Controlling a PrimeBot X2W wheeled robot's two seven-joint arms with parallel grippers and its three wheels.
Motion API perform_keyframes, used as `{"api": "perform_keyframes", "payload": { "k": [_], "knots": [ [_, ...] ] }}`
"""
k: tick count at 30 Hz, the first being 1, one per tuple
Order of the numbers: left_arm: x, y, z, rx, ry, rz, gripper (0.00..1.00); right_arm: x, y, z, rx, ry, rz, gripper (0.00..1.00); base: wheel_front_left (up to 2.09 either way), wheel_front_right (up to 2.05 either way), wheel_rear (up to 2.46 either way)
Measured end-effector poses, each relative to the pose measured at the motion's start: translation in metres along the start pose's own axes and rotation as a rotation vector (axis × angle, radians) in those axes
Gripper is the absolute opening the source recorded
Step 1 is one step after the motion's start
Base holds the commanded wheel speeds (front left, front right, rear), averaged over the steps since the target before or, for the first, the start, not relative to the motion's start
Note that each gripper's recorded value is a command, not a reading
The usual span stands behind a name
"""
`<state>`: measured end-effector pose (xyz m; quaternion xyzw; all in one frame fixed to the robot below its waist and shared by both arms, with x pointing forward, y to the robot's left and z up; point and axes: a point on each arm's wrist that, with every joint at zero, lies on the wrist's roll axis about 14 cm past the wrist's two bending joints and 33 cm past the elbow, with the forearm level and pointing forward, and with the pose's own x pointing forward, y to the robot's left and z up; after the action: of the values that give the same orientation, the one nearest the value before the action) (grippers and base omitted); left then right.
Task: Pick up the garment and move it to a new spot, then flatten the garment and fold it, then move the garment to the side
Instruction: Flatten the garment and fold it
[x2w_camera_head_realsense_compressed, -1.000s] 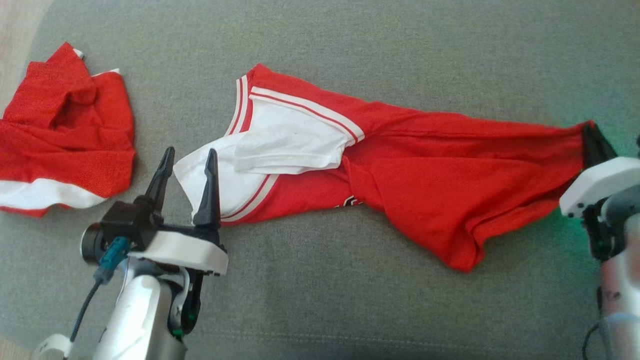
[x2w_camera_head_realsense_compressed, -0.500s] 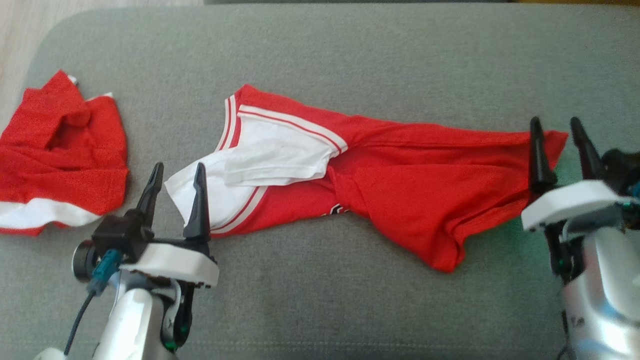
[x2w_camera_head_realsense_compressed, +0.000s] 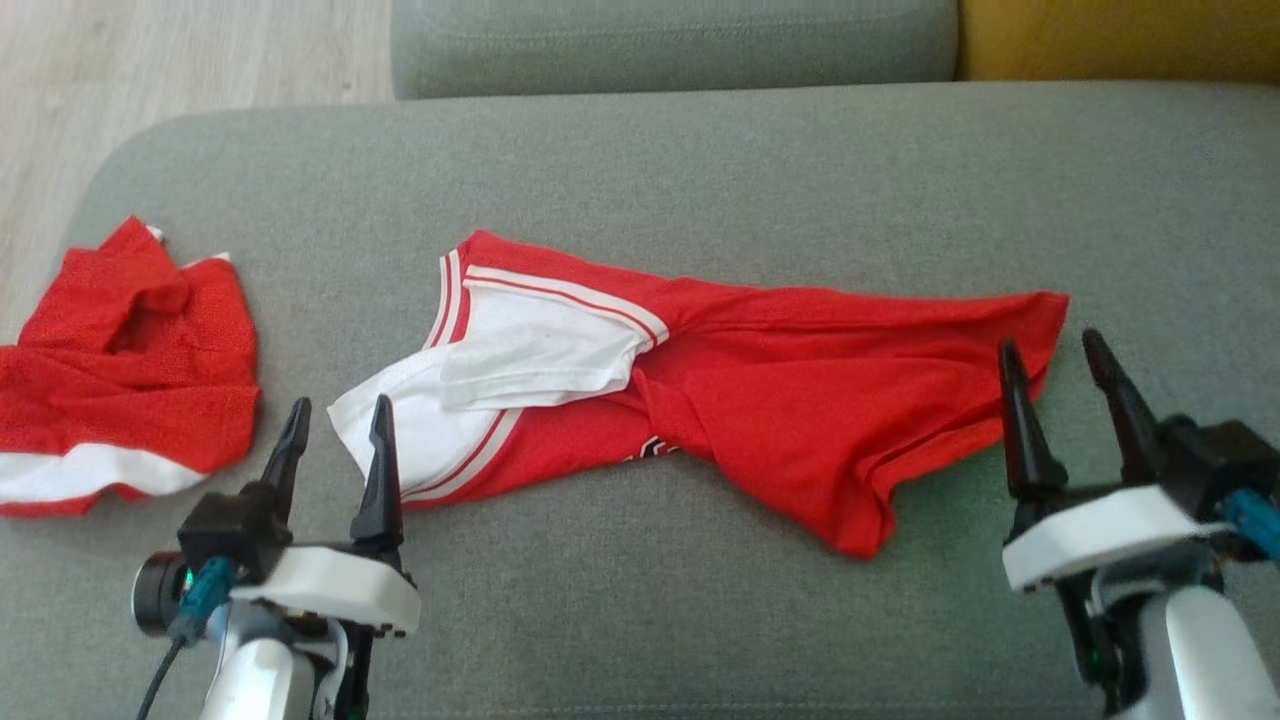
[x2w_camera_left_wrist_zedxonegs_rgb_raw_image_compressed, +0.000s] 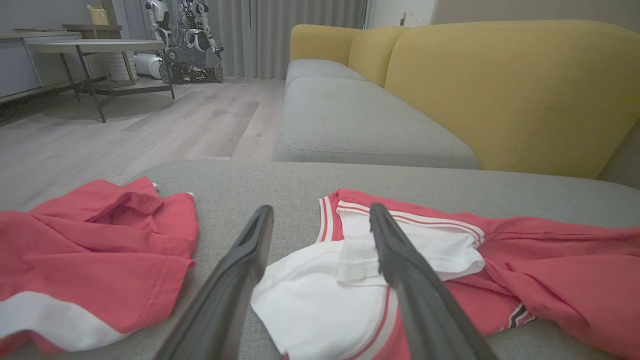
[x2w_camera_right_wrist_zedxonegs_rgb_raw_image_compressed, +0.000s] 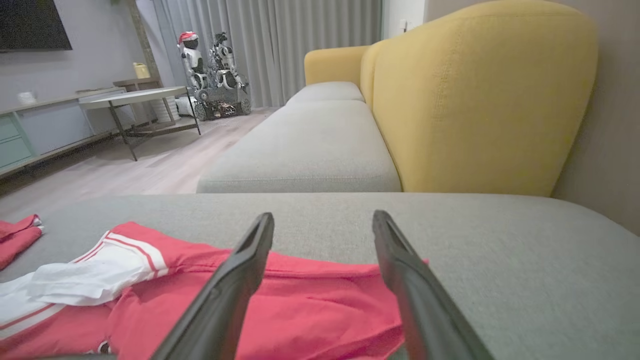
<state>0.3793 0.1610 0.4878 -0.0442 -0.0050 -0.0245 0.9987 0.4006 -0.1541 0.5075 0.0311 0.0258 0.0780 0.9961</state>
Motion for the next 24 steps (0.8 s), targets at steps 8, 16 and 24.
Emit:
{"api": "perform_keyframes", "payload": {
  "k": [8, 16, 24],
  "knots": [
    [-0.005, 0.001, 0.0, 0.008, 0.002, 0.003, 1.0, -0.014, 0.008, 0.002, 0.014, 0.014, 0.006, 1.0, 0.0, 0.0, 0.0],
    [-0.006, 0.001, -0.003, 0.013, 0.016, 0.003, 1.0, -0.011, 0.01, 0.002, 0.016, 0.019, 0.011, 1.0, 0.0, 0.0, 0.0],
    [0.011, -0.023, -0.021, -0.006, 0.124, -0.103, 1.0, -0.007, 0.01, -0.009, 0.024, 0.052, 0.015, 1.0, 0.0, 0.0, 0.0]
  ]
}}
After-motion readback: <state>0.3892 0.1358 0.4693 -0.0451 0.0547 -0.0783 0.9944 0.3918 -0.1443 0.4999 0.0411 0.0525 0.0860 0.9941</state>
